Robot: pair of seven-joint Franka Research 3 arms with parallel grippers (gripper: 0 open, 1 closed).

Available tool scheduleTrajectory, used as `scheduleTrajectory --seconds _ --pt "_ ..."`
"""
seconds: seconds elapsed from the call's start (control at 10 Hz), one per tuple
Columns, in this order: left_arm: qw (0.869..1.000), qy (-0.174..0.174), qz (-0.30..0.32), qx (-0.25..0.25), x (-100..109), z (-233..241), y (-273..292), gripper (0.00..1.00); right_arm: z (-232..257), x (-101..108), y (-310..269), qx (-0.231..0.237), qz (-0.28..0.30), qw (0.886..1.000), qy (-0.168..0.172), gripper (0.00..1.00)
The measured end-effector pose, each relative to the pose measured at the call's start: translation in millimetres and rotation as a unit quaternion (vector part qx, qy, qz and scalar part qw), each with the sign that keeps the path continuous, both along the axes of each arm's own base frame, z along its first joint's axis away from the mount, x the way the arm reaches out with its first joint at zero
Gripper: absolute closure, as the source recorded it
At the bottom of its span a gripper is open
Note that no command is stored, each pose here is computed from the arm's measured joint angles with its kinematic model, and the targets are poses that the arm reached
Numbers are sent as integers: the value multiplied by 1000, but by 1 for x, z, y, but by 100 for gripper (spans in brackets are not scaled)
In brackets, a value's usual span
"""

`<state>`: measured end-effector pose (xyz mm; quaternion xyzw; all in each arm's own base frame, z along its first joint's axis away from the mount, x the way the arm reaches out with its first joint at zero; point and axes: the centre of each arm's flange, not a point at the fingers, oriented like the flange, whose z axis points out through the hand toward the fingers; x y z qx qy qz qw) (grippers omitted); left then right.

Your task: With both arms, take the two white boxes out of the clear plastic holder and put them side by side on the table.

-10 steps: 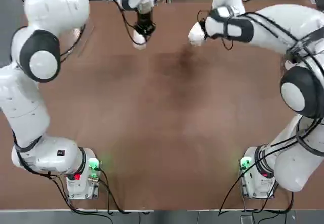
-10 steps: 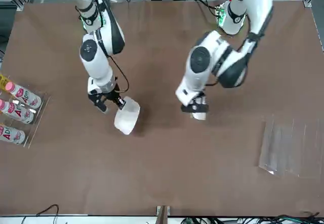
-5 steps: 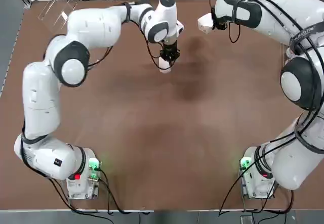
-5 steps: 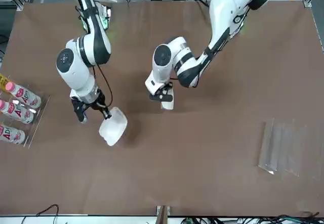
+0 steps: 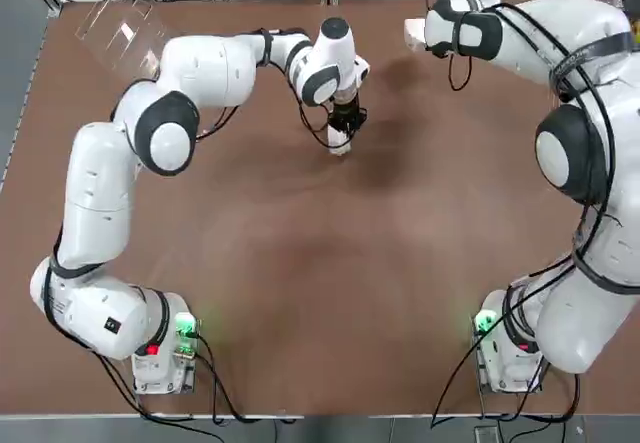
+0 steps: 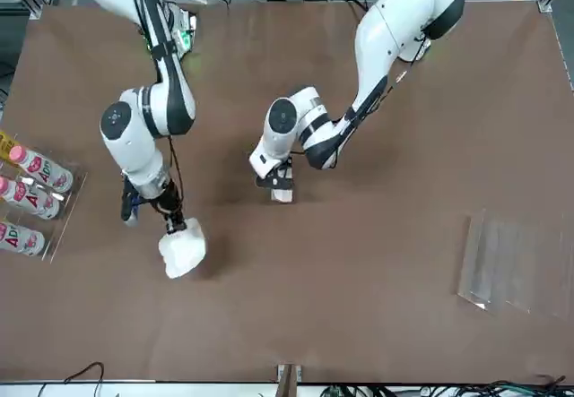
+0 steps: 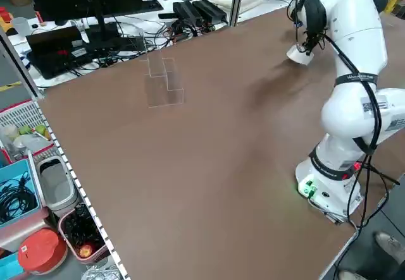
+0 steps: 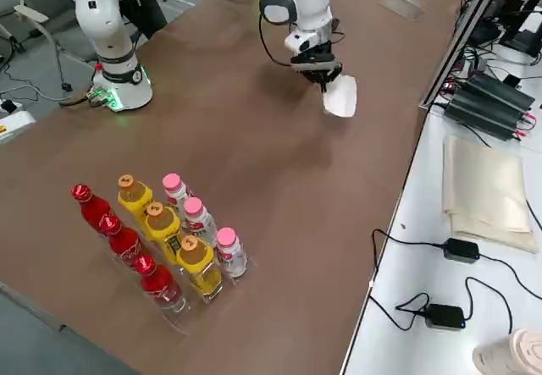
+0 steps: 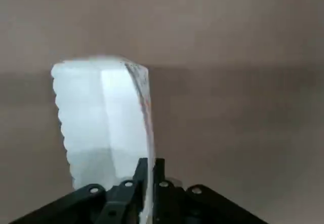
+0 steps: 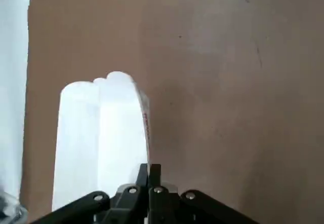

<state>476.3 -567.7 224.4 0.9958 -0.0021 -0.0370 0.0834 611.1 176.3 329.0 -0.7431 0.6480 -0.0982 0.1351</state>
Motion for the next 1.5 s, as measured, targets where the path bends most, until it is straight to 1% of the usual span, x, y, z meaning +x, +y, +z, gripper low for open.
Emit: scheduleTrajectory --seconds 0.1,0.2,0.3,0.4,0.5,0.6,0.7,0.8,0.9,1.0,1.2,1.3,1.5 --pt "1000 -3 2 -2 2 3 0 70 -10 3 1 11 -54 998 -13 98" --pt "1000 -7 7 -5 7 8 0 54 -20 6 3 21 -99 995 -21 98" --pt "1000 -12 17 -13 17 21 3 41 -28 6 7 29 -128 991 -27 98" --pt "999 -13 37 -23 32 41 12 26 -37 5 16 33 -143 989 -27 98" --pt "998 -15 60 -25 53 70 31 12 -48 0 30 33 -149 988 -24 98" --pt "996 -19 84 -12 78 102 63 0 -59 -7 48 32 -150 988 -22 98" --pt "994 -20 108 12 103 131 106 0 -72 -15 67 29 -149 988 -17 98" --pt "992 -18 122 36 124 155 150 0 -85 -24 84 25 -147 989 -12 98" --pt "990 -20 128 56 138 181 189 0 -96 -29 95 21 -146 989 -12 98" --pt "990 -26 117 74 148 211 229 0 -102 -29 100 20 -149 989 -15 98" --pt "992 -32 65 104 155 262 301 0 -105 -23 102 22 -164 986 -19 98" --pt "991 -37 59 111 156 280 325 0 -106 -22 104 25 -170 985 -20 98" --pt "989 -39 66 123 153 296 348 0 -106 -20 108 28 -177 984 -22 98"
